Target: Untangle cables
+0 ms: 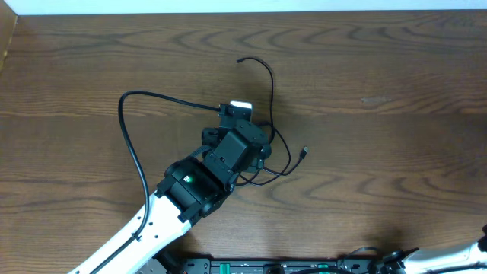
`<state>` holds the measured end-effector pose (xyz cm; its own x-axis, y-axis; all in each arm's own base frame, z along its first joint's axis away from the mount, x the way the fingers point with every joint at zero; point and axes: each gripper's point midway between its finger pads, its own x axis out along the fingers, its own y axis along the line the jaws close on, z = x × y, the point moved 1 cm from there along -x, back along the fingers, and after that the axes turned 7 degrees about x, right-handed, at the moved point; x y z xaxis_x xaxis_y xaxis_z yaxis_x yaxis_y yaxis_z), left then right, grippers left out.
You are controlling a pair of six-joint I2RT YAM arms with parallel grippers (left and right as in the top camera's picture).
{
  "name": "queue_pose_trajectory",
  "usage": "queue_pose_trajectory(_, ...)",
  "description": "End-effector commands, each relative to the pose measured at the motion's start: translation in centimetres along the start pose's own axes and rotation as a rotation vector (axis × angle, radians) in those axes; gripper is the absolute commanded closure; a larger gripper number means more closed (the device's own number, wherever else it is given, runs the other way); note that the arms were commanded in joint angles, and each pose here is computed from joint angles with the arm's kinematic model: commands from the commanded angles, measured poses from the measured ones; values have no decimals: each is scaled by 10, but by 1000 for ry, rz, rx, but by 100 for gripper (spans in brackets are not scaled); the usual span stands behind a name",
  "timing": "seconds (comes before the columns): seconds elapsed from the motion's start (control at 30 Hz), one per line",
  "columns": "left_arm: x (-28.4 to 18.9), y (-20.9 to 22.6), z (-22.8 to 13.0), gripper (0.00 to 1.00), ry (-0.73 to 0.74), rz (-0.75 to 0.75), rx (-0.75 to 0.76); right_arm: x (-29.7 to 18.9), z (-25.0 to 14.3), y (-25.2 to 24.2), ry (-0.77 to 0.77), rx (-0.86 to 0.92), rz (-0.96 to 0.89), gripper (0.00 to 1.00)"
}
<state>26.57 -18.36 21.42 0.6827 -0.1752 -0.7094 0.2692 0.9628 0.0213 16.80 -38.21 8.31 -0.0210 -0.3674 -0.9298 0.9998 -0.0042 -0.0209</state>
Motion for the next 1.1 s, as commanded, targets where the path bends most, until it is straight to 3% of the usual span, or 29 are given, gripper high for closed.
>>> queue_pose_trajectory(0.0,2,-4,-3,19,17,-25,-19,20,-14,8,63,-30,22,96)
queue_pose_trajectory(0.33,2,-7,-4,19,22,-42,-26,24,-19,40,47,-96,87,96)
queue_pose_trajectory(0.6,2,-7,-3,19,21,-43,-27,-3,-6,53,35,-123,84,94)
queue_pose_trajectory(0.73,2,-9,-4,19,20,-47,-23,-12,-2,53,45,-110,86,80)
queue_pose_trajectory(0.9,1,-12,-5,19,20,-55,-15,-27,3,52,46,-98,83,49)
queue_pose_trajectory(1.07,1,-11,-6,19,26,-53,-12,-50,9,45,15,-58,70,44)
